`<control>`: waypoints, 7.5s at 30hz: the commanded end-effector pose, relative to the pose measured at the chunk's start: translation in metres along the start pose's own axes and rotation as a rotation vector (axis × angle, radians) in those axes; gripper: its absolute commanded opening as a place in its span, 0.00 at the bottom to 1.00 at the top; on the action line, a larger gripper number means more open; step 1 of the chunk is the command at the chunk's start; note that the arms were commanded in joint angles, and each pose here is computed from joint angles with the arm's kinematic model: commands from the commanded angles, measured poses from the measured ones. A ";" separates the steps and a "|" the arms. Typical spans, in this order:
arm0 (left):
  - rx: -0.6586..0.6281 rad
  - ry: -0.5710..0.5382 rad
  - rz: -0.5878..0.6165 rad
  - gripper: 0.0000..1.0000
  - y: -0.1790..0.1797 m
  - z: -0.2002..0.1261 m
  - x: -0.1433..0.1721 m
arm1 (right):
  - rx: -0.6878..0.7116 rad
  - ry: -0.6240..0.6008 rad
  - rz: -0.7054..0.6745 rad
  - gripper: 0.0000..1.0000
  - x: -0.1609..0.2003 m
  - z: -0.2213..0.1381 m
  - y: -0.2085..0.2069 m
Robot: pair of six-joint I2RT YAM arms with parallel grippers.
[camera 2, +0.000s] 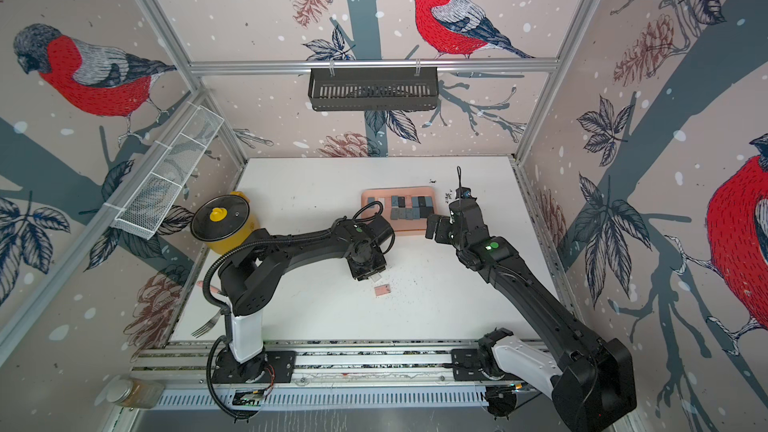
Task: Put the eraser in the storage box
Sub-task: Pick up the eraser from the center of the board, then place the eraser in the storage box.
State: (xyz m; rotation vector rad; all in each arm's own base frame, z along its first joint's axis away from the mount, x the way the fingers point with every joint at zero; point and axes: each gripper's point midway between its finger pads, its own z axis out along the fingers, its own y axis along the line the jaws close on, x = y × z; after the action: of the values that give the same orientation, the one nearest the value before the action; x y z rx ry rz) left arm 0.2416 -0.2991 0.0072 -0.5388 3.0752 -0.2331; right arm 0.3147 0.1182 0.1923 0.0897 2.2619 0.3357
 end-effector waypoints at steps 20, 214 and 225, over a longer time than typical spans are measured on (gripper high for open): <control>-0.215 -0.115 0.364 0.35 0.035 0.017 -0.020 | -0.007 -0.067 0.029 0.99 -0.015 -0.006 -0.003; 0.376 -0.223 0.267 0.97 -0.123 -0.025 -0.178 | 0.018 0.013 0.075 0.99 -0.025 0.012 -0.009; 0.364 -0.231 0.290 0.97 -0.130 -0.025 -0.180 | 0.025 0.005 0.077 0.99 -0.026 0.007 -0.012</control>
State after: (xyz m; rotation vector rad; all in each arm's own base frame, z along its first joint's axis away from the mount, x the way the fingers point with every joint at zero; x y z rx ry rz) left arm 0.4580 -0.3547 0.0493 -0.1055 2.7238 -0.6602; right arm 0.3399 0.1072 0.2049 0.1870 2.2637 0.3663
